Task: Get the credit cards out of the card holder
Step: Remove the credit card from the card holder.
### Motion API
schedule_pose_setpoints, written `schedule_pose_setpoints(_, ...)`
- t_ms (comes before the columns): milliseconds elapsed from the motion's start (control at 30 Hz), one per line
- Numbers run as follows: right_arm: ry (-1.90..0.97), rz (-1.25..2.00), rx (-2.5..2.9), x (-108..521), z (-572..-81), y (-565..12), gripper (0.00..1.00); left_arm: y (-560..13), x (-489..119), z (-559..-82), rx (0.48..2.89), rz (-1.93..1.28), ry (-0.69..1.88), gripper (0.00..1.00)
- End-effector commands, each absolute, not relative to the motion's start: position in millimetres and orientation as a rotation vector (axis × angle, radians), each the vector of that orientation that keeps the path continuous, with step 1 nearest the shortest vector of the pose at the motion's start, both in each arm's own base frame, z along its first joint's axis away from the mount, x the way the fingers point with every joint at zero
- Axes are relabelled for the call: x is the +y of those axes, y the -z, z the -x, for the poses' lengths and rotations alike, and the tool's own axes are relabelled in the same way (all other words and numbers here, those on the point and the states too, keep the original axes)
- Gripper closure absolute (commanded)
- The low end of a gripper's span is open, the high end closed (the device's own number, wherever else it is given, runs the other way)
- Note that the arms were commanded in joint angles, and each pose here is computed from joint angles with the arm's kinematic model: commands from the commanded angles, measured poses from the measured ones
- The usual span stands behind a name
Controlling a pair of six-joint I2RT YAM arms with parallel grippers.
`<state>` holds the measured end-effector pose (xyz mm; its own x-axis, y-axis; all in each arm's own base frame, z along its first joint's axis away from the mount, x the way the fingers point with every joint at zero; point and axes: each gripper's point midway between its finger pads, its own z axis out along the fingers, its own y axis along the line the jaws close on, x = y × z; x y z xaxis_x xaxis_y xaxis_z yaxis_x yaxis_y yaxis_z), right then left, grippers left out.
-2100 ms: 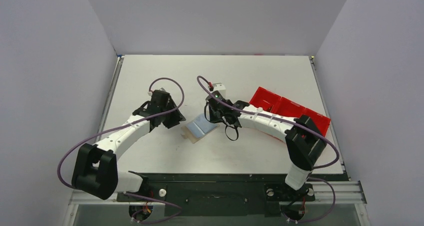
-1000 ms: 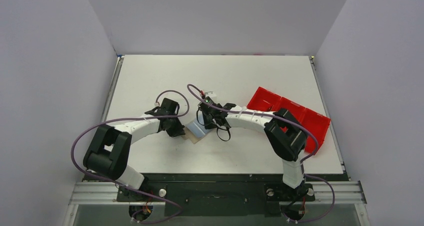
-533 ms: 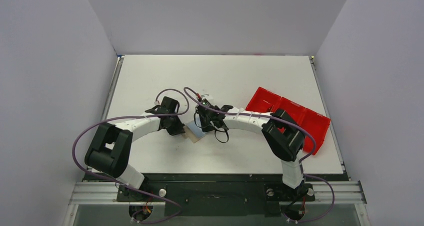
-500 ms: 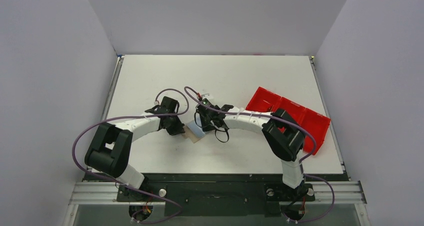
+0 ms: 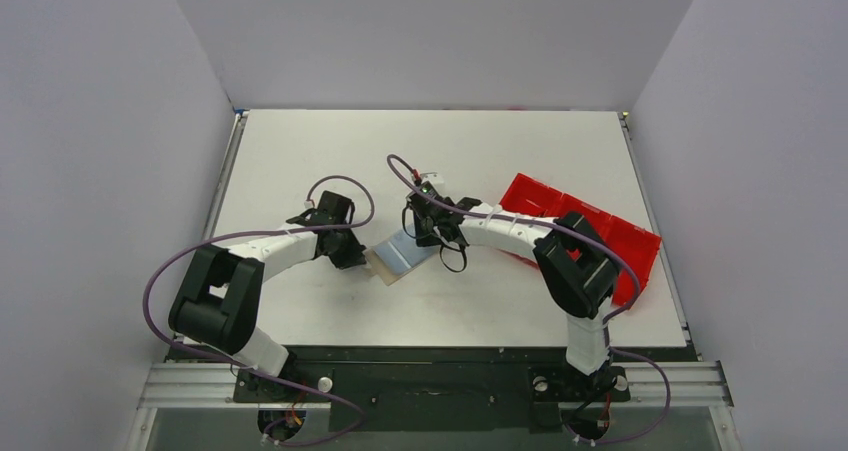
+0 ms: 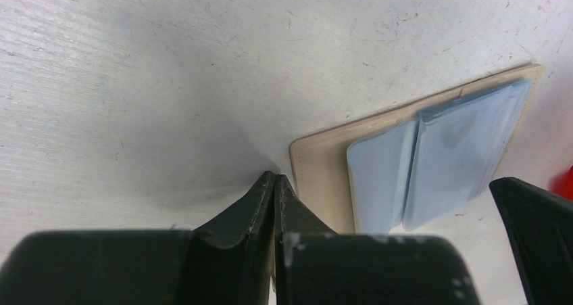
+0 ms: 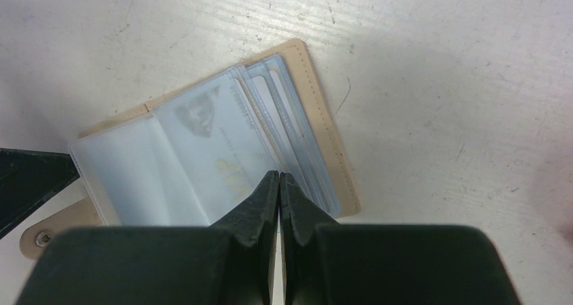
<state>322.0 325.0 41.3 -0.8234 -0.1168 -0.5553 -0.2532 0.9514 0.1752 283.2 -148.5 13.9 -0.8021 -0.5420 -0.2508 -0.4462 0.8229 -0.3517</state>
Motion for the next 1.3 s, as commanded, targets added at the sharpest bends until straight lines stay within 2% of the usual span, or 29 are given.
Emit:
schedule_pose_setpoints(0,-0.355,0.271,2.487,332,-319,-56,1.0,-10,-141,-286,2.676,0.735,0.334,1.0)
schedule_pose_setpoints(367,-0.342,0.294,2.538,337,-305,-35,1.0,-11,-142,-288,2.678,0.728,0.343,1.0)
schedule_pose_setpoints(900,-0.667,0.382,2.59,389,-281,-32,1.0,-18,-146,-299,2.662,0.684,0.362,1.0)
schedule_pose_setpoints(1267,-0.674,0.352,2.588,385,-286,-33,1.0,-38,-154,-306,2.644,0.636,0.421,1.0)
